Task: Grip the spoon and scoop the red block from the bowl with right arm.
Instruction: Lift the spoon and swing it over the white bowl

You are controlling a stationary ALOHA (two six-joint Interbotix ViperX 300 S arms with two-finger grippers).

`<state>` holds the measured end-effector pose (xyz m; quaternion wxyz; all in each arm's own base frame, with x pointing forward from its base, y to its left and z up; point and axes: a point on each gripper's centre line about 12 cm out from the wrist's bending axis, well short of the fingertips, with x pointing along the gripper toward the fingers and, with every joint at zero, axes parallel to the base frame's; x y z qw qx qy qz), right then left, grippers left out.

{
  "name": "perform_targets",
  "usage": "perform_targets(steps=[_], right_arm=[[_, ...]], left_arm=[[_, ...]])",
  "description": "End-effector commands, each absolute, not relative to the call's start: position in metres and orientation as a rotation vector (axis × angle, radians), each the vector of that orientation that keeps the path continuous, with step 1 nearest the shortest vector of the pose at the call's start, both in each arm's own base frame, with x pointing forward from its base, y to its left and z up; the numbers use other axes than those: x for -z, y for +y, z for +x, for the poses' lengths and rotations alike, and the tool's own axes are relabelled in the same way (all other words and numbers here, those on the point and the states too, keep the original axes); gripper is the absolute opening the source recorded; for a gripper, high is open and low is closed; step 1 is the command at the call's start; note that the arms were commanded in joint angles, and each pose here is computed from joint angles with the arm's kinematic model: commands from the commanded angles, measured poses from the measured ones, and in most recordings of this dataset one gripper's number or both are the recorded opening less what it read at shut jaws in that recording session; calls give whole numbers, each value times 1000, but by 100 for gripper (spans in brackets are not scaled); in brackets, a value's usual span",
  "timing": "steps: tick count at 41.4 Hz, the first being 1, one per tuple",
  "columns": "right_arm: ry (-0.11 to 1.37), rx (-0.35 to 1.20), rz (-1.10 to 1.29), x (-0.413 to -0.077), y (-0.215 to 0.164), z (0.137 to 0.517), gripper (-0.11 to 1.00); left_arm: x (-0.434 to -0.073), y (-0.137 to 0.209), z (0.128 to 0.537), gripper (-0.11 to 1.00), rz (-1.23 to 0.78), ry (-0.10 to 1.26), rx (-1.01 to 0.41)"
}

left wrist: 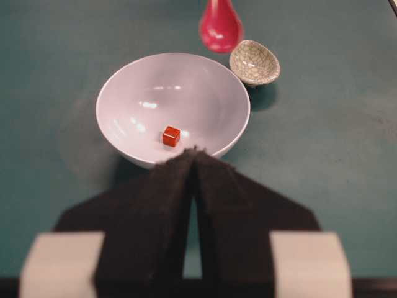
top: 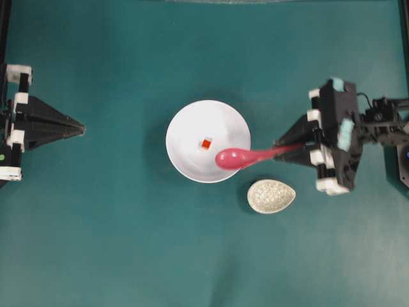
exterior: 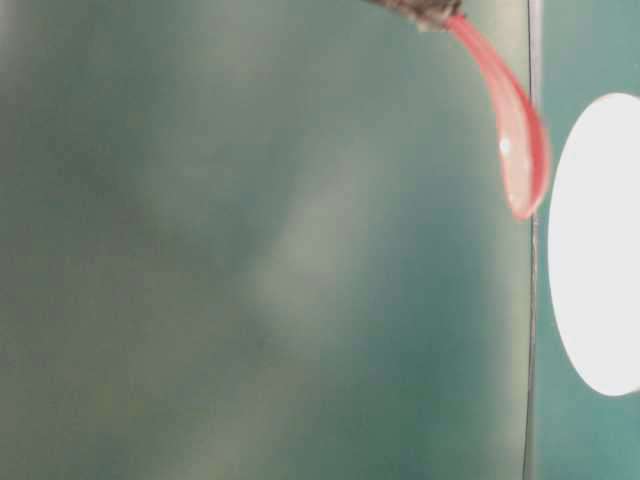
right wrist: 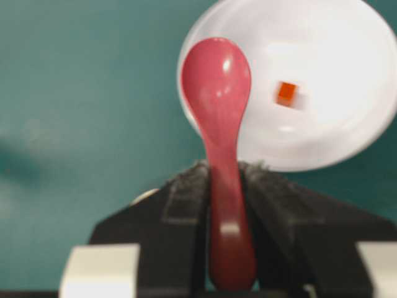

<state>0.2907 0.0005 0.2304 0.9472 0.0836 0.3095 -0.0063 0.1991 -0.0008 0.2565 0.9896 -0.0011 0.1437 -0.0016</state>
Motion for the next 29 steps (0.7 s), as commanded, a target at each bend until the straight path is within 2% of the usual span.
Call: perform_targets(steps=[1,11,29], right_arm=[[620,37,183,-253,-12,298,24],[692,89,188,-273,-37,303,24],[980,63,156,-255,-46,340,24]], left_arm=[[-263,-1,201,0,2,270,4],[-263,4,201,0,-1,268,-18],[-263,5,201,0,3,269,-25]])
